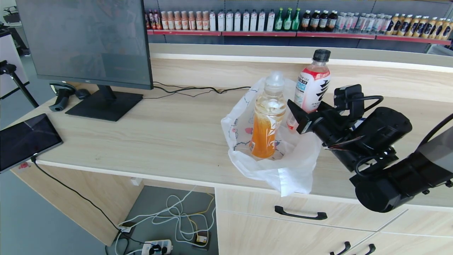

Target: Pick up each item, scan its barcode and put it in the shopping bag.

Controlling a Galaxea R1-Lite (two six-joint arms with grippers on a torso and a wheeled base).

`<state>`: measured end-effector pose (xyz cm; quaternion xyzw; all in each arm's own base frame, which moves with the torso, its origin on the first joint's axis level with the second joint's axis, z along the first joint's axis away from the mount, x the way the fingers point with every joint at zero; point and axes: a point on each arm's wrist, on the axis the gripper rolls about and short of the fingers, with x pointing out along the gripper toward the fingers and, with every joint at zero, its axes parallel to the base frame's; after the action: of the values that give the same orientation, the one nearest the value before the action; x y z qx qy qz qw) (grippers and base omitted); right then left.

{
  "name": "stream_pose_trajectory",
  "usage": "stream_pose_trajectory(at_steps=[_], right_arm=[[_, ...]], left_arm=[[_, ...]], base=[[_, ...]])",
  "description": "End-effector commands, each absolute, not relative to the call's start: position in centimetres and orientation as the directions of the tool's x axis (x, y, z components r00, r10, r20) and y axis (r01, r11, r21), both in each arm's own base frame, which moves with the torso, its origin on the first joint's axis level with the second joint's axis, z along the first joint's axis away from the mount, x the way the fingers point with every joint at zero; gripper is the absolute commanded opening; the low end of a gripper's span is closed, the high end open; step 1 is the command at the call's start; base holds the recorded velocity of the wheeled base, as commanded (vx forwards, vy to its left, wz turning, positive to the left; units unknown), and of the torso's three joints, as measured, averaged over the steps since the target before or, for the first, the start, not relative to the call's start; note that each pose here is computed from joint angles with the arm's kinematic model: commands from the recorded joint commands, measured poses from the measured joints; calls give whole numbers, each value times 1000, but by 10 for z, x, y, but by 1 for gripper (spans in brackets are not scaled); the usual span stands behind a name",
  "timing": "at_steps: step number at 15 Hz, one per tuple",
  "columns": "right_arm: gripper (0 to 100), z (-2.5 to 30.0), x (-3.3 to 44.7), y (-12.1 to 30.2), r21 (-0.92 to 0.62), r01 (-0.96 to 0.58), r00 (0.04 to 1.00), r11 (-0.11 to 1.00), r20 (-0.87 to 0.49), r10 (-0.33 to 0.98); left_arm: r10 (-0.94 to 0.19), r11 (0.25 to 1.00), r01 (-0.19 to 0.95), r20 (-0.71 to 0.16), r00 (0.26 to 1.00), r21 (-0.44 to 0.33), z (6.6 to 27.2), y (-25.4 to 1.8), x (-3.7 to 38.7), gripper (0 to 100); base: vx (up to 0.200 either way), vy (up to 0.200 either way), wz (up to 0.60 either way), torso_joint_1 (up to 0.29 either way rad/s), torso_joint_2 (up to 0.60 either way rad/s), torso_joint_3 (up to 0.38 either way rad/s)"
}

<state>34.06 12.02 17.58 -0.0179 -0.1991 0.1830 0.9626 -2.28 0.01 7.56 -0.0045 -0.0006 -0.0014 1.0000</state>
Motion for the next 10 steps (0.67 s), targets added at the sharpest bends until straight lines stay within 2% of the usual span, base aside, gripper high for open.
stream_pose_trajectory(at_steps=[1, 10], right_arm=[[0, 168, 346, 121, -107, -346, 861, 932, 359, 361], [0, 148, 361, 127, -106, -350, 872, 931, 326, 365]], left_arm=[[-3, 1000, 3, 2, 1000, -9, 76, 0, -23, 100], [-3, 1000, 3, 2, 1000, -11, 76, 0, -23, 100]], base=[[0, 0, 0, 0, 0, 0], [0, 0, 0, 0, 0, 0]])
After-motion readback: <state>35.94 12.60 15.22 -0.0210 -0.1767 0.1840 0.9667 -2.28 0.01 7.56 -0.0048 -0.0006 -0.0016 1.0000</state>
